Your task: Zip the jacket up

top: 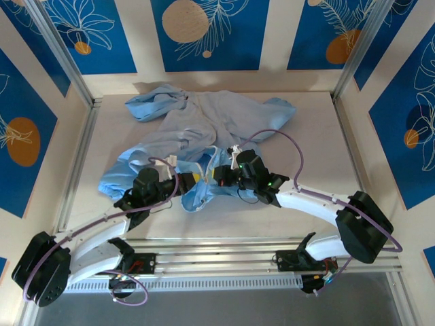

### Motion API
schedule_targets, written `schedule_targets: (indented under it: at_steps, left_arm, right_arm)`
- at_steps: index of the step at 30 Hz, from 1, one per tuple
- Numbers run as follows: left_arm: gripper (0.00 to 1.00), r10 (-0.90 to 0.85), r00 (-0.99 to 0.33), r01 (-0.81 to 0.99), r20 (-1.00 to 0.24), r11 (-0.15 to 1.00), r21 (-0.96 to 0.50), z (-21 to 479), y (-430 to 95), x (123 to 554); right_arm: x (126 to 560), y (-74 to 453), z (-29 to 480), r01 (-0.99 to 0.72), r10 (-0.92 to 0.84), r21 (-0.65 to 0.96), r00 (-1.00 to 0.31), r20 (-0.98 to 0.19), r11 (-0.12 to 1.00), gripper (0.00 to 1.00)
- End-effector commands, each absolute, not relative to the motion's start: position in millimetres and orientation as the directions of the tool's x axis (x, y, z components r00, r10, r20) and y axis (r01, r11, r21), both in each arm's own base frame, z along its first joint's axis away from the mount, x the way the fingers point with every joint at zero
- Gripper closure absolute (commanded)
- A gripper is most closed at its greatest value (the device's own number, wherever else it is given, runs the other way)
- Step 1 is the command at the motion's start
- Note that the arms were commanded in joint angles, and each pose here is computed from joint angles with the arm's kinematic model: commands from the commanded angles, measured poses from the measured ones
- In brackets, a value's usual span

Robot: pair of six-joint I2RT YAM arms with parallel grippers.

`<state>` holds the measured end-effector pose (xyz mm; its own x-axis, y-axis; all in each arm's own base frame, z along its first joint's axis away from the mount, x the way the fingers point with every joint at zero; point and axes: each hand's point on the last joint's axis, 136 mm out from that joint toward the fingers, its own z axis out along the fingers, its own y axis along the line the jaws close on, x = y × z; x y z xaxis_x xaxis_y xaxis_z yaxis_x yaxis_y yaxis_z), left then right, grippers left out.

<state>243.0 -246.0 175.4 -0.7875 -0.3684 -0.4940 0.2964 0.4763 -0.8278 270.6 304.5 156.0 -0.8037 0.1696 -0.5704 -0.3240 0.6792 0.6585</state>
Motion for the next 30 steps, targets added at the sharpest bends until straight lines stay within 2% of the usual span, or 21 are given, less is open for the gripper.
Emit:
schedule_targets:
  at_steps: [1, 16, 30]
  left_arm:
    - [1.00, -0.384, -0.769, 0.328, -0.511, 0.449, -0.831, 188.7, -250.9, 244.6]
    - [1.00, -0.444, -0.741, 0.293, -0.504, 0.461, -0.837, 189.0, -241.6, 250.9]
    - [1.00, -0.412, -0.776, 0.284, -0.477, 0.447, -0.848, 181.8, -249.2, 243.2]
  right_arm:
    - [274.2, 308.6, 179.4, -0.357, 0.215, 0.692, -0.774, -0.595, 0.628, 1.00]
    - [273.3, 307.5, 177.3, -0.353, 0.217, 0.695, -0.778, -0.590, 0.626, 1.00]
    - [273.9, 308.6, 178.7, -0.344, 0.231, 0.707, -0.780, -0.581, 0.618, 1.00]
